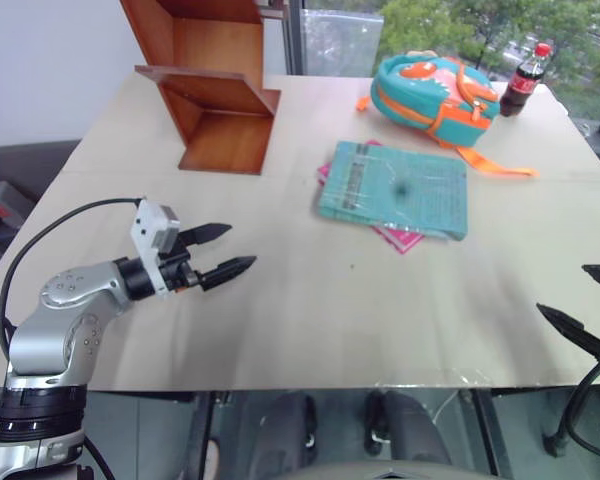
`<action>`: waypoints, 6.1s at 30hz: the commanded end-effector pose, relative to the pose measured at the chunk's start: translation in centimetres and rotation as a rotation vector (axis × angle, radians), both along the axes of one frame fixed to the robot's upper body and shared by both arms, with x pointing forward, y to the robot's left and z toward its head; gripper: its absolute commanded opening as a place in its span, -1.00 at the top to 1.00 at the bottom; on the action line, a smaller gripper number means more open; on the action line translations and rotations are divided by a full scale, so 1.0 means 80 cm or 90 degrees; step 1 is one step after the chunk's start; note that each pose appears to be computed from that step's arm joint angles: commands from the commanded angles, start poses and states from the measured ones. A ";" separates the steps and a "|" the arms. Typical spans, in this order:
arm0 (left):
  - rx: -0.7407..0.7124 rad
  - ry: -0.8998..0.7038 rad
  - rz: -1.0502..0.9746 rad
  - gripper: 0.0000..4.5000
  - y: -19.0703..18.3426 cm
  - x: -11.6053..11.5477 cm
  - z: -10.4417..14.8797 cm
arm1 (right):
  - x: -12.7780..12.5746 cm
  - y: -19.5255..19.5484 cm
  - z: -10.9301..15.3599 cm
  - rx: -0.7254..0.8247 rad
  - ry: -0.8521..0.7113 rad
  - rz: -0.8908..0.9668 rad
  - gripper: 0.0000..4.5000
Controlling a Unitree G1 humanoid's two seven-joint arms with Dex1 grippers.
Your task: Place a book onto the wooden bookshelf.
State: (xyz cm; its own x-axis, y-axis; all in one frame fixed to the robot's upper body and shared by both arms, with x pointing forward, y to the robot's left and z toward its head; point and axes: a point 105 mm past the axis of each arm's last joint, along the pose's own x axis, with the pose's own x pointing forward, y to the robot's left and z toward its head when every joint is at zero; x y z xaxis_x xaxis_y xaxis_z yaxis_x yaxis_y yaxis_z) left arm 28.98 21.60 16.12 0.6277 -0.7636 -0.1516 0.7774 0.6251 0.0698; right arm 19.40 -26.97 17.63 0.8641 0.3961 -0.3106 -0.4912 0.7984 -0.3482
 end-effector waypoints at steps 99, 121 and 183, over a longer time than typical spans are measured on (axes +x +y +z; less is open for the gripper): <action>-0.385 0.080 -0.044 0.99 -0.101 0.056 0.108 | 0.083 0.168 0.052 0.107 -0.193 0.211 -1.00; 0.626 -0.680 0.064 0.99 -0.022 0.063 0.336 | 0.112 0.188 0.084 0.159 -0.285 0.266 -1.00; 0.042 -0.060 0.011 -0.97 -0.014 -0.008 0.031 | 0.037 0.079 0.008 0.028 -0.003 0.142 -1.00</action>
State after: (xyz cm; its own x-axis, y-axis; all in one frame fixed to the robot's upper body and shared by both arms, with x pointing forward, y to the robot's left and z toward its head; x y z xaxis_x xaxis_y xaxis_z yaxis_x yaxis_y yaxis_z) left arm 28.74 19.54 17.45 0.6333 -0.7578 -0.1573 0.7738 0.6230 0.1141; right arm 22.60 -20.15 16.65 0.7267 0.6111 -0.3138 -0.6831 0.6911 -0.2361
